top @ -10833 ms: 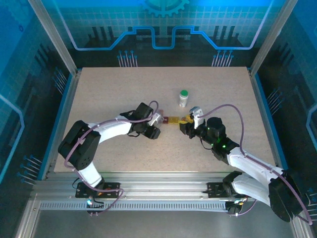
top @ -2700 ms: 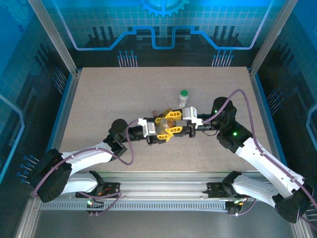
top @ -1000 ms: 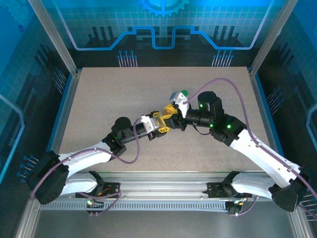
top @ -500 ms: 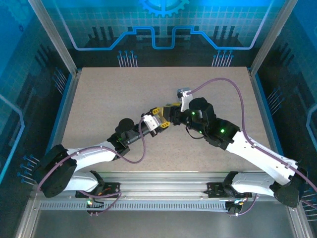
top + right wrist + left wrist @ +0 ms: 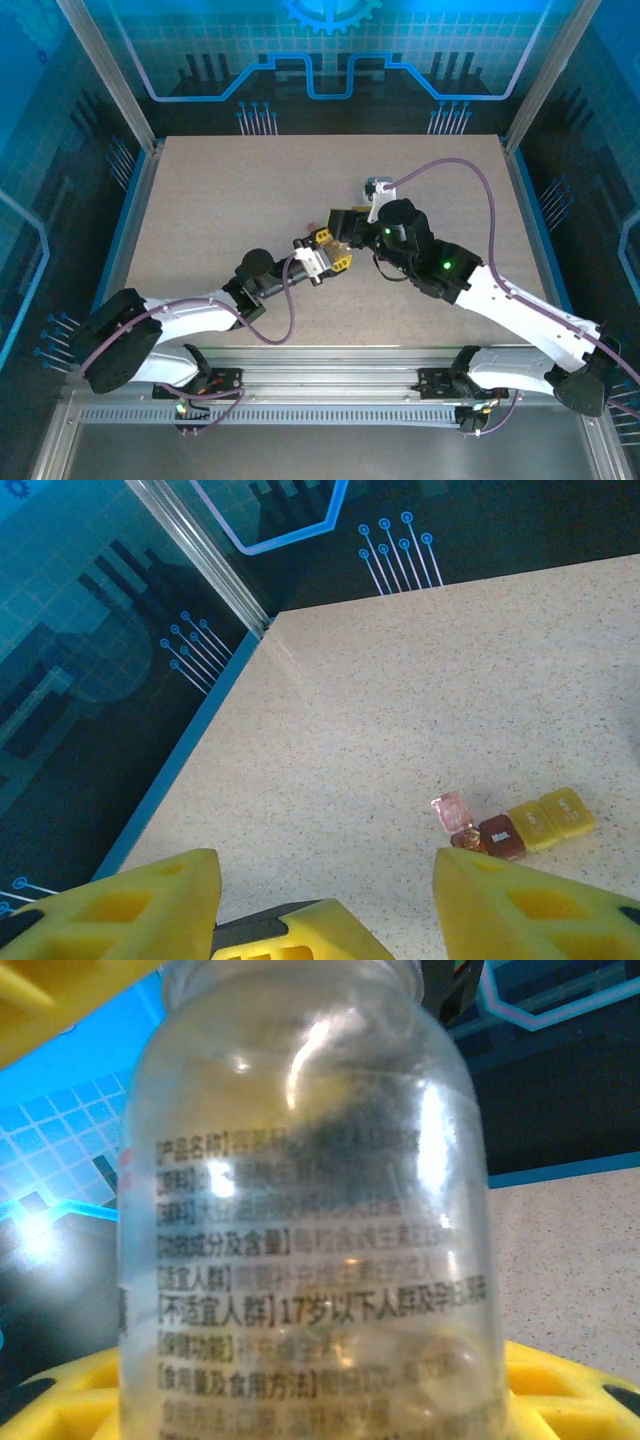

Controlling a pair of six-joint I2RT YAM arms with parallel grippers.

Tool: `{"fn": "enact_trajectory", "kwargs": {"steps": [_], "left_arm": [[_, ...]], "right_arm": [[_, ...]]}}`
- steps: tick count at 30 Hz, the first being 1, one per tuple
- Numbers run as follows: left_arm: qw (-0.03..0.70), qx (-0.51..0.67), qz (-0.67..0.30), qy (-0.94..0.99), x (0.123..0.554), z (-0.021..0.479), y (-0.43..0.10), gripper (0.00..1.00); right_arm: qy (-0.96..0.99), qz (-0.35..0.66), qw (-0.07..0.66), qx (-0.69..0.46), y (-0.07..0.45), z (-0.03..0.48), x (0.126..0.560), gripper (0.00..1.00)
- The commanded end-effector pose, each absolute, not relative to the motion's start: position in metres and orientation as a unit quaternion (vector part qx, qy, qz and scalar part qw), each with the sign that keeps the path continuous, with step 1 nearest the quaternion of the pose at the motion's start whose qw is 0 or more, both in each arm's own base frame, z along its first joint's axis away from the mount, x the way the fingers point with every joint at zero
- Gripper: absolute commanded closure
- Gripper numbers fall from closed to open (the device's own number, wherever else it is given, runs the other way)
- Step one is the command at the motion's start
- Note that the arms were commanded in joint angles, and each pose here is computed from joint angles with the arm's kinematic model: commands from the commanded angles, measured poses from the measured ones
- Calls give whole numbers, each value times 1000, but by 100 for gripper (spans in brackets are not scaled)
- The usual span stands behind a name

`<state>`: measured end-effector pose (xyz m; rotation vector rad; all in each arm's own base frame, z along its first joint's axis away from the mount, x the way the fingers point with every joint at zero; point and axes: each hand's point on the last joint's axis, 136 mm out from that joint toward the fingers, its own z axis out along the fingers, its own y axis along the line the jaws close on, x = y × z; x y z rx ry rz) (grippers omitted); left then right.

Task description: Sort the pills into containers

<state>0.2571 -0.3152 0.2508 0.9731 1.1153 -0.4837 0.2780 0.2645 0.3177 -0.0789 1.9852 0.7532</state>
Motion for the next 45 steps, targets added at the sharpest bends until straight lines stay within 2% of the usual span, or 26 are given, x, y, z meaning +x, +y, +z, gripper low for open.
{"fn": "enact_trajectory", "kwargs": {"steps": [1,9,12,21,24,29,33,45], "left_arm": [[761,430,-237,424,239,291,-316,100],[756,424,-239,438,243,281,-316,100],[752,424,-239,444,245,277,-317,100],[747,422,-244,453,249,271,-319,100],[744,421,-252,453,248,271,-318,100],[721,434,-307,445,239,275,-313,100],[699,454,-351,427,225,278,-311,100],[647,499,-408,407,199,274,-315,100]], "right_arm": [[822,276,498,-3,248,318,286,39],[816,279,507,-11,244,327,281,34],[810,282,513,-23,243,338,277,25],[799,295,521,-55,240,361,265,19],[783,294,538,-104,241,377,258,21],[659,298,582,-373,262,400,213,25],[571,288,590,-492,261,395,185,35],[478,367,505,-618,272,361,165,45]]}}
